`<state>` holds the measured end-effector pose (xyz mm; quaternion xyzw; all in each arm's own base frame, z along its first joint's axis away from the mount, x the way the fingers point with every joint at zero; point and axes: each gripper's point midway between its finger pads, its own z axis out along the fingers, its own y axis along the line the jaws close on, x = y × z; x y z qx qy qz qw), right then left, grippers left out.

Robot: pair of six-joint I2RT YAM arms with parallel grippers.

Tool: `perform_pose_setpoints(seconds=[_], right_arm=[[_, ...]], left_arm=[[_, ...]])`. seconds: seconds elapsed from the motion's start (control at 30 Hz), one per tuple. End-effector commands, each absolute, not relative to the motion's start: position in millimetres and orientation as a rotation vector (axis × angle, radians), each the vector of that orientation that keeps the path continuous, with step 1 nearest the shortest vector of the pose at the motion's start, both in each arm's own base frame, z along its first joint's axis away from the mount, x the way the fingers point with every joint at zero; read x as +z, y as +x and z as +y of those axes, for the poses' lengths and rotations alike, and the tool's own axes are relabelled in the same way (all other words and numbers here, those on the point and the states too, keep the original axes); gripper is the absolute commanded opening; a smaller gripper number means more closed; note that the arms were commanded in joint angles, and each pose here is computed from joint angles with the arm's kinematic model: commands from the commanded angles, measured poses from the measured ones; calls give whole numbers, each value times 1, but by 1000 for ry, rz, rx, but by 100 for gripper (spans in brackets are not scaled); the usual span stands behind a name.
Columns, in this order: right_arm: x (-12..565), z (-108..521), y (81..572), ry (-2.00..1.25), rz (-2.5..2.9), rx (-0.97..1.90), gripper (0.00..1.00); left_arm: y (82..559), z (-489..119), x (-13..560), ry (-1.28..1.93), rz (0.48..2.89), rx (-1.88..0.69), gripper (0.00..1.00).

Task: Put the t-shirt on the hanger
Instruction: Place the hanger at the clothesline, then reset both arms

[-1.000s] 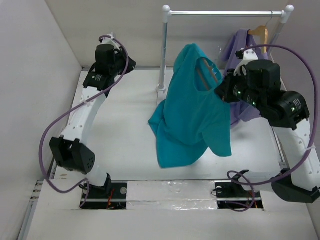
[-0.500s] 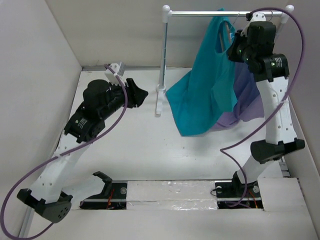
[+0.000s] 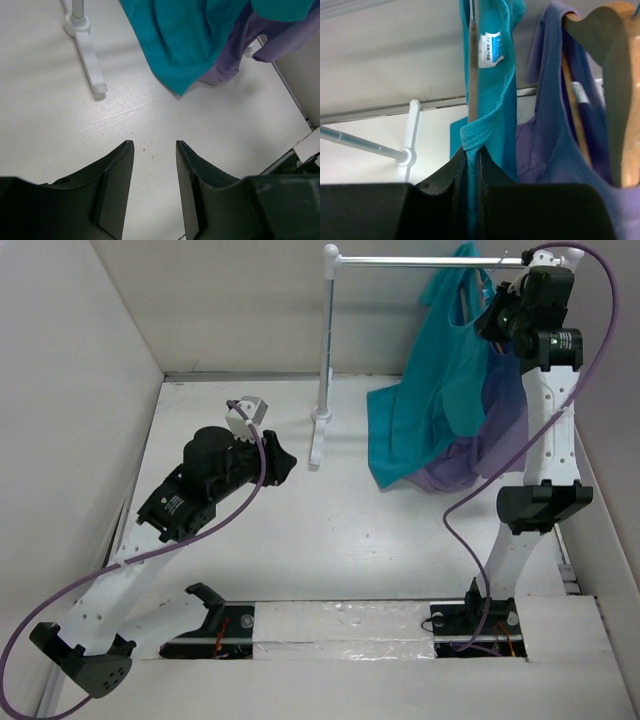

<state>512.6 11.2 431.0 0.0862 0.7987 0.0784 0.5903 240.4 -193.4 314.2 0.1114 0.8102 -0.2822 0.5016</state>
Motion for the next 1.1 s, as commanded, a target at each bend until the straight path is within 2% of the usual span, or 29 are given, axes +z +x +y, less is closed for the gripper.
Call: perform_pose_setpoints(seconds=[0.0, 0.13, 0.2, 0.23, 0.27, 0.53, 0.6, 0.63, 0.7, 0.77, 0.8, 0.83, 0.9, 0.93, 1.03, 1.07], right_arm=[[489, 10, 522, 111, 1657, 267, 0], [474, -1, 528, 117, 1697, 254, 0], [448, -2, 532, 127, 1754, 251, 0], [457, -7, 525, 130, 1725, 242, 0], [429, -7, 528, 145, 1782, 246, 0], [411, -19, 508, 210, 1794, 236, 0], [421, -19, 497, 232, 1765, 237, 10], [419, -23, 495, 239, 1757, 238, 28], [433, -23, 483, 266, 1715, 240, 49], [447, -31, 470, 317, 1677, 209, 77], [443, -30, 469, 329, 1689, 216, 77], [452, -35, 458, 356, 1674, 192, 82], [461, -43, 445, 426, 1649, 158, 83], [471, -42, 430, 435, 1626, 151, 100], [477, -35, 406, 438, 1609, 169, 100], [494, -27, 385, 410, 1565, 194, 100]], left_arm=[[239, -198, 330, 268, 1896, -731, 35], [241, -204, 330, 266, 1900, -759, 34], [241, -207, 330, 262, 1899, -776, 34], [242, -207, 329, 261, 1901, -777, 34], [242, -208, 332, 260, 1894, -784, 34], [246, -211, 338, 236, 1882, -797, 36], [248, -209, 341, 215, 1875, -792, 39], [248, -208, 343, 209, 1867, -788, 40], [250, -206, 347, 186, 1860, -784, 45], [253, -204, 352, 154, 1852, -777, 51], [253, -203, 354, 142, 1848, -779, 52], [254, -202, 356, 130, 1844, -776, 52], [257, -200, 364, 108, 1824, -775, 55], [258, -200, 367, 90, 1815, -779, 56], [268, -198, 375, 38, 1799, -761, 60], [270, -197, 384, 28, 1779, -759, 60]])
